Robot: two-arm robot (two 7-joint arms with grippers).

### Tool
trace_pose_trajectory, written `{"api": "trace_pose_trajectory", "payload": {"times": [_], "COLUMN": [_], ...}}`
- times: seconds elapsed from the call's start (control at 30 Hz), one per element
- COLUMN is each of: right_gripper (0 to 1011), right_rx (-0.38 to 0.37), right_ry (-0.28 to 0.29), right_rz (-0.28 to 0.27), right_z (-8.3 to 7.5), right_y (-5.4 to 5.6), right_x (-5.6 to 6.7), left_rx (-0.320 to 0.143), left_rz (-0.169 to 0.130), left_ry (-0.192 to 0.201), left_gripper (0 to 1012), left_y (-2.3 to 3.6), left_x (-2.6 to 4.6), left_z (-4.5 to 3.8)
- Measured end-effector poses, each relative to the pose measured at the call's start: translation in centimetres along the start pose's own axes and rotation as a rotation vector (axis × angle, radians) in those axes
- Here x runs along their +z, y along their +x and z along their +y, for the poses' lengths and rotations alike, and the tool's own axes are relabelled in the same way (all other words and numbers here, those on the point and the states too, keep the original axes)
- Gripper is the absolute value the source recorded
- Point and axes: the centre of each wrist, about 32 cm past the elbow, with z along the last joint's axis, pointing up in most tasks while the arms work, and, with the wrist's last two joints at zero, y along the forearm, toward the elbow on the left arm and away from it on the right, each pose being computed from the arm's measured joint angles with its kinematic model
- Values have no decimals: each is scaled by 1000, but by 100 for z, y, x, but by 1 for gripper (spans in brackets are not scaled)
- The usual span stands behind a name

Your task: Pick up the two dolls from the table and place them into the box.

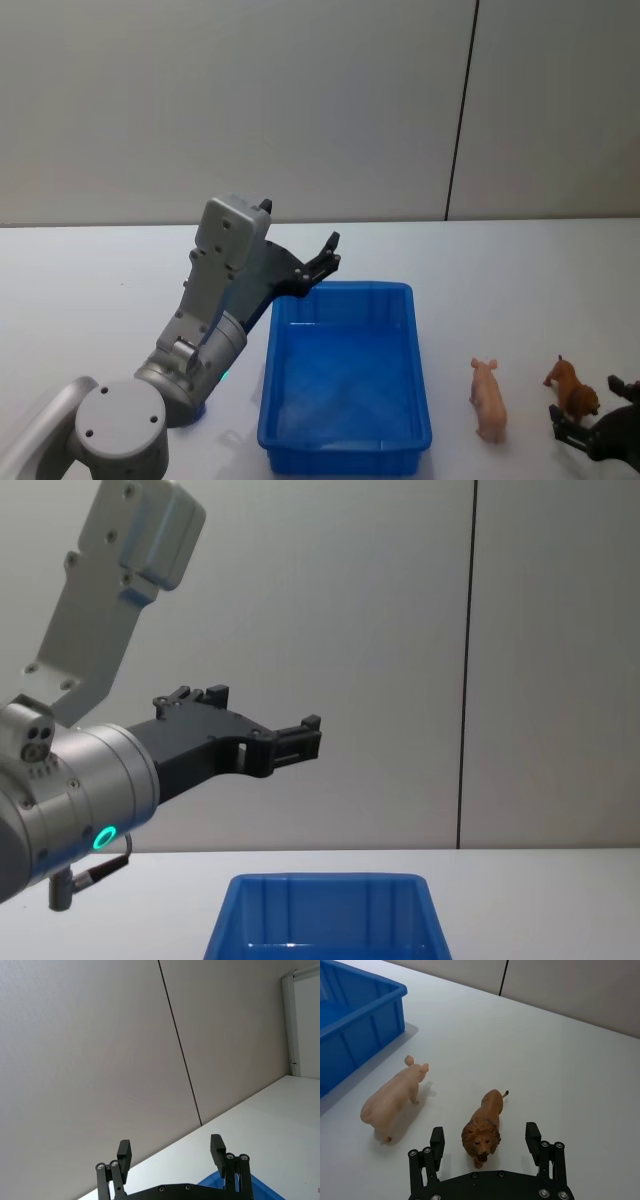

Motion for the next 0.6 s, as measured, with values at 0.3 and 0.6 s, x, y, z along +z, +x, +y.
{"api": "trace_pose_trajectory", "payload": {"times": [0.3, 0.6], "right_gripper": [811, 531], "right_rx": [-8, -30], "right_ry": [-14, -1], "right_rz": [18, 37], "right_z": [59, 108], "right_y": [-39, -56], "right_x": [-51, -70], "left_rx": [0, 0], "left_rz": [0, 0], "left_ry": [0, 0], "left_gripper": [1001, 1001], "left_y": [0, 0], "left_x": [0, 0], "left_z": [0, 0]}}
